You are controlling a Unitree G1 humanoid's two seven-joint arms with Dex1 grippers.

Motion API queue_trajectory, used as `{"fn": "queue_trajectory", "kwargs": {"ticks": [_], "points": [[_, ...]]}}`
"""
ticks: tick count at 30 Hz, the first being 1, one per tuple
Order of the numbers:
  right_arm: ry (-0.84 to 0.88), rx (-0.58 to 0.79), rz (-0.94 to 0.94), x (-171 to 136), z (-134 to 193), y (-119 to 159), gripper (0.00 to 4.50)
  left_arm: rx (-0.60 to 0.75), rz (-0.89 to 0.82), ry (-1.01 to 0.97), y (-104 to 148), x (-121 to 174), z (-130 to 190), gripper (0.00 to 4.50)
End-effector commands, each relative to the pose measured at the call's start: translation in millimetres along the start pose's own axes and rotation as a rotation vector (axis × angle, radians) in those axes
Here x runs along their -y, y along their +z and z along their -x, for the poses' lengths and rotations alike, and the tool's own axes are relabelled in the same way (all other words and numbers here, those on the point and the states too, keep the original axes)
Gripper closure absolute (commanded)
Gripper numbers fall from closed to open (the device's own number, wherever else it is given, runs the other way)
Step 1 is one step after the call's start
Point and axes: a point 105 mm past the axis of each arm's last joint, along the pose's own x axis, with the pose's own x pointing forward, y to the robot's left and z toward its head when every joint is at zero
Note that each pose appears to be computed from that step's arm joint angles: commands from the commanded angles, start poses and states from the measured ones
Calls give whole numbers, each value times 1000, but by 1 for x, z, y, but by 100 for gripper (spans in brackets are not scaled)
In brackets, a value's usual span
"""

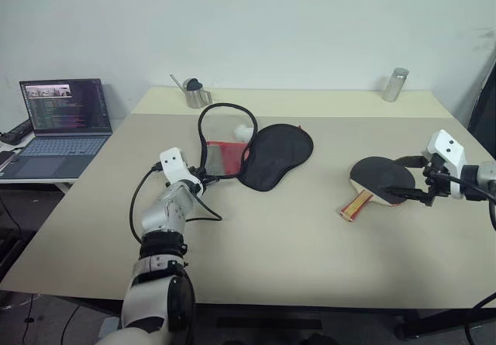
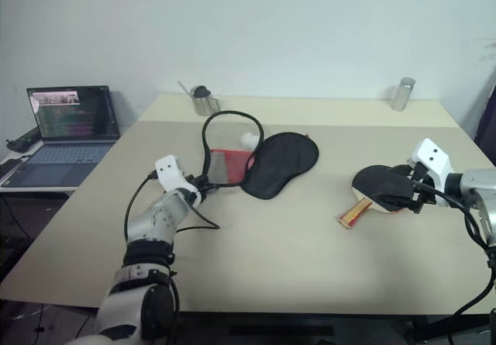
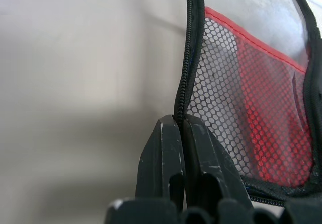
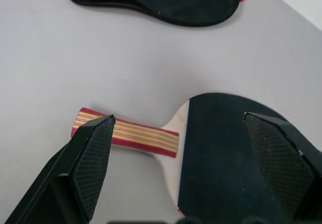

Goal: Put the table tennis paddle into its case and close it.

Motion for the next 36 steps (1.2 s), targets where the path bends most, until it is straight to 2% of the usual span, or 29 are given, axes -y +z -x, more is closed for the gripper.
{"fn": "queue_trajectory", "kwargs": {"ticks": [1,8,15,20,23,36], "points": [[-14,32,36,4,8,13,0,85,30,32,27,12,10,447],[-11,20,30,2,13,8,0,123,74,99,37,32,21,447],[-15,18,32,1,15,7,0,35,81,89,11,55,24,447],[-17,21,33,1,16,8,0,11,66,43,6,70,23,447],[-18,19,32,0,16,7,0,-46,71,39,-9,75,23,447],[-17,12,27,-4,18,6,0,-90,119,1,-23,112,24,447]]}}
